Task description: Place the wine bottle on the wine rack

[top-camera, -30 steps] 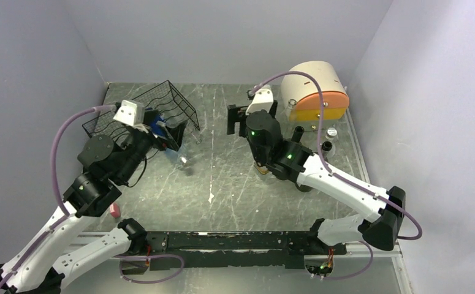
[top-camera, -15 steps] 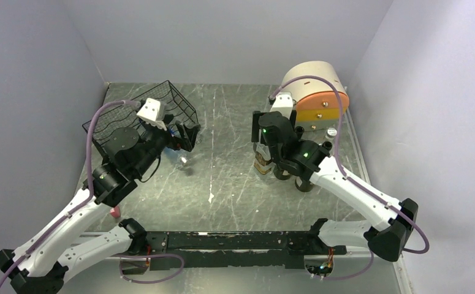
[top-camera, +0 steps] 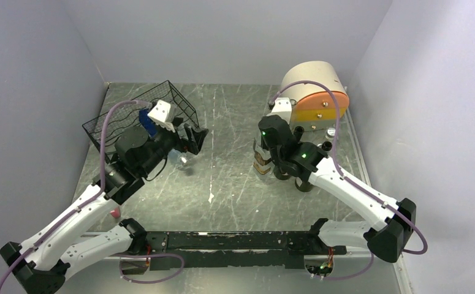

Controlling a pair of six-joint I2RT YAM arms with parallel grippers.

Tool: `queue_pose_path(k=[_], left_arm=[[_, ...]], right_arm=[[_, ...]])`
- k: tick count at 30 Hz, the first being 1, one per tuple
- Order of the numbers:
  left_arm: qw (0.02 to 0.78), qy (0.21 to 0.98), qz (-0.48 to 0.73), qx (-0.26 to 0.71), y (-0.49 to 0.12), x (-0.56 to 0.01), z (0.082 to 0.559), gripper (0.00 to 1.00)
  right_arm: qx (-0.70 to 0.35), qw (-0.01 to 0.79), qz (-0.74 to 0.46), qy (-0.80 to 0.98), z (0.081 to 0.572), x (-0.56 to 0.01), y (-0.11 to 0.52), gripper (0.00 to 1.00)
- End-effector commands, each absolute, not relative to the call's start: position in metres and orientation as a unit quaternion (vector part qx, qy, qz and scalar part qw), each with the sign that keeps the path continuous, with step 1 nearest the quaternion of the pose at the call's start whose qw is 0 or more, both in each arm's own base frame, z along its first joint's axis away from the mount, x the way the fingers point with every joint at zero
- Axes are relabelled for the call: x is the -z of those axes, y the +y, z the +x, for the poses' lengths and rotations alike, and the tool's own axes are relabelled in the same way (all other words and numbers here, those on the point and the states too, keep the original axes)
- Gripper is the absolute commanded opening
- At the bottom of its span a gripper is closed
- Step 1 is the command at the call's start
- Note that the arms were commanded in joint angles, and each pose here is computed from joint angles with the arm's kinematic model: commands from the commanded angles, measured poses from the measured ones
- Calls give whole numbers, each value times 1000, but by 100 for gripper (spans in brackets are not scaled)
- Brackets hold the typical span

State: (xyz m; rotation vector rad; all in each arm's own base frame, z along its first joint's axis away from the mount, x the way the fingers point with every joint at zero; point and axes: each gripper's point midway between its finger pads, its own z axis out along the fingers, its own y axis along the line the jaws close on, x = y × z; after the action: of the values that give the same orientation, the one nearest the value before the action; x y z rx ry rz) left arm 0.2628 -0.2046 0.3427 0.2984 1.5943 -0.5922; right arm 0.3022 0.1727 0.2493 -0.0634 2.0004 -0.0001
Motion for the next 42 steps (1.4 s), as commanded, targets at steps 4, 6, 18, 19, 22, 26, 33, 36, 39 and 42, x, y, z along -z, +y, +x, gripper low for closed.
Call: queue_pose_path(k=[4,6,18,19,22,26,33,36,39,42], left_arm=[[626,669,221,334,-247,-310,249,97],[624,645,258,359,-260,-297,240,95],[572,618,314,438,-296,-218,221,96],[569,617,313,444,-298,-213,220,96],[567,620,297,454,-302,-200,221,97],[597,630,263,421,-302,-190,235,99],[633,620,292,360,-314,-176,244,99],[635,623,298,345,-318,-167,245,99],[648,628,287,322,-315,-162,250,99],[662,631,280,292,-309,-160,257,97]], right_arm=[[-68,566,-52,820,300,-287,189,0],[-100,574,-66,810,296,-298,198,0],[-217,574,-135,778,277,-322,238,0],[-226,575,-132,775,277,-325,241,0],[-242,570,-105,778,279,-332,245,0],[-264,560,-69,782,285,-332,254,0],[-313,554,-2,772,289,-336,261,0],[-329,555,27,764,287,-343,259,0],[-337,549,52,763,286,-346,255,0],[-346,545,55,762,283,-347,255,0]])
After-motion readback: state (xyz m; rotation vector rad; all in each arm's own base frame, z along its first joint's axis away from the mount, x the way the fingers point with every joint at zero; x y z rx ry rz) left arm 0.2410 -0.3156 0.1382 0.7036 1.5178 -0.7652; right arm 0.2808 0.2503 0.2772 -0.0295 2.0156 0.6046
